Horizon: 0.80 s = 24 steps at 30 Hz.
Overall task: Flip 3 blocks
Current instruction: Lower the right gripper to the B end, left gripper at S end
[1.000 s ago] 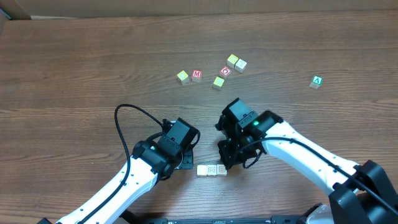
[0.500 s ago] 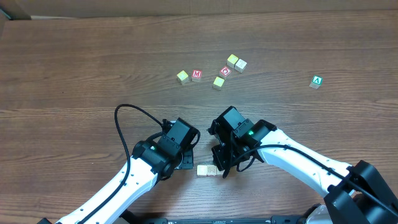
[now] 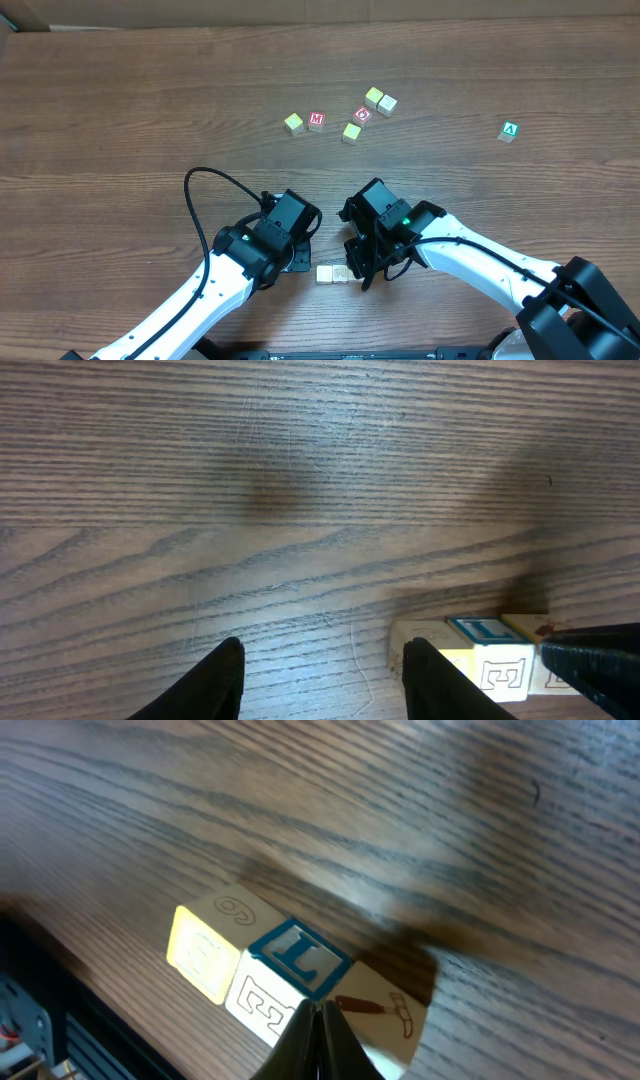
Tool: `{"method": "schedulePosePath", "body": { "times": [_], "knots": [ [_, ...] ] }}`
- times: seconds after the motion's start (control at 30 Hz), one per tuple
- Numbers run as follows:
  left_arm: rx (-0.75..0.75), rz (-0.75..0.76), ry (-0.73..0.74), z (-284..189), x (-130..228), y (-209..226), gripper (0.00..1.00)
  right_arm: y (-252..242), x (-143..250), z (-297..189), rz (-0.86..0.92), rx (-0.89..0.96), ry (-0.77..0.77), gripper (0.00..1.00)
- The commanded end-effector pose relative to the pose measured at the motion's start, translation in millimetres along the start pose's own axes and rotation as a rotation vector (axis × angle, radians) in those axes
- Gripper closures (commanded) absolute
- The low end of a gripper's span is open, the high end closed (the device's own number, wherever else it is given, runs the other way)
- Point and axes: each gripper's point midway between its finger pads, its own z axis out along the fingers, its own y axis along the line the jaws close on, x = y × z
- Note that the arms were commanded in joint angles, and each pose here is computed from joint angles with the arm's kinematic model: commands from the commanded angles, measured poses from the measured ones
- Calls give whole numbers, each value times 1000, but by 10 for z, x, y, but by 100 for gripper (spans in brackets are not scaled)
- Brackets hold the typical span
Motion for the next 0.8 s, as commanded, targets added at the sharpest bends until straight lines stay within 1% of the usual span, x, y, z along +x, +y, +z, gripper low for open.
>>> {"method": "schedulePosePath", "body": {
  "times": [0.0,0.5,0.77],
  "knots": [
    [-6,-21,-3,4,0,30,56,-79,71,58,2,22,4,96],
    [-6,-21,-3,4,1,29,55,-70,58,57,0,18,-1,96],
    [0,-21,1,4,6,18,55,57,11,21,-9,-37,-1,96]
  ]
}}
